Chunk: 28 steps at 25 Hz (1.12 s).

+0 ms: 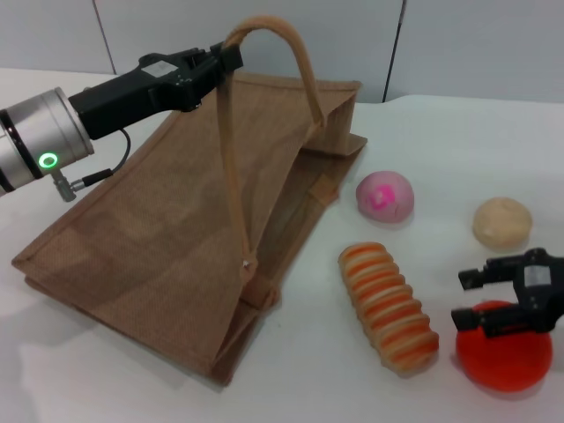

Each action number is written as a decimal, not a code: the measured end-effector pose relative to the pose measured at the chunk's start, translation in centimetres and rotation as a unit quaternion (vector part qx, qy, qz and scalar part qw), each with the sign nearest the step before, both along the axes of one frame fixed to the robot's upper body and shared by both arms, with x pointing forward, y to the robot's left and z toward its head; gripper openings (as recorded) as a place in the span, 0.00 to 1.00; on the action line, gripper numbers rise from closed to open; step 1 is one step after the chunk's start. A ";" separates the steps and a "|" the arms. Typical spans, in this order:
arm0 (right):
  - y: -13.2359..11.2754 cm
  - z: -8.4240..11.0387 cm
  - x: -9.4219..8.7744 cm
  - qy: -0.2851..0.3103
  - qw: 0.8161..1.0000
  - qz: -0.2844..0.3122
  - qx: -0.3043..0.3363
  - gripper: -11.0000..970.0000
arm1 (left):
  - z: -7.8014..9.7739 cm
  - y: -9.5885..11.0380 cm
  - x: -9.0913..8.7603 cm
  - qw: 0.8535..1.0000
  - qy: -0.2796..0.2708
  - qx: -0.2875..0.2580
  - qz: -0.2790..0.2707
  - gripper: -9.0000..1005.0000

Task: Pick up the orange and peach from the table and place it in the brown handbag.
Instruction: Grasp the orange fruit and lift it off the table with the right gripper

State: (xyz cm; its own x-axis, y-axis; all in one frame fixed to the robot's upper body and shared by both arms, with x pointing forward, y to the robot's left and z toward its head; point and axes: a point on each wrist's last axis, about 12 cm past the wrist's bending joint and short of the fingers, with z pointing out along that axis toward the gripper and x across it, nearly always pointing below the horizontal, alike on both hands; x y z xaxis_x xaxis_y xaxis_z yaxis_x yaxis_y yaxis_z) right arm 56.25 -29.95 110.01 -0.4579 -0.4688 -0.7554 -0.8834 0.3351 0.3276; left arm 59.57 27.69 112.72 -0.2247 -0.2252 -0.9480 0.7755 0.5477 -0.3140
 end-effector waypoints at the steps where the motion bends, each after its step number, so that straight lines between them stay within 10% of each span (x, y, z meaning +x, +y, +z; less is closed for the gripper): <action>1: 0.0 0.0 -0.1 0.008 1.000 0.004 -0.005 0.78 | 0.0 0.0 0.0 1.000 0.000 0.000 0.000 0.13; 25: -1.6 0.1 -0.4 0.041 0.996 -0.020 -0.073 0.78 | 0.2 0.4 -0.1 1.000 -0.003 -0.003 -0.004 0.13; 28: -1.7 0.2 -0.4 0.037 0.996 -0.021 -0.075 0.65 | 0.2 0.4 -0.2 1.000 -0.003 -0.003 -0.003 0.13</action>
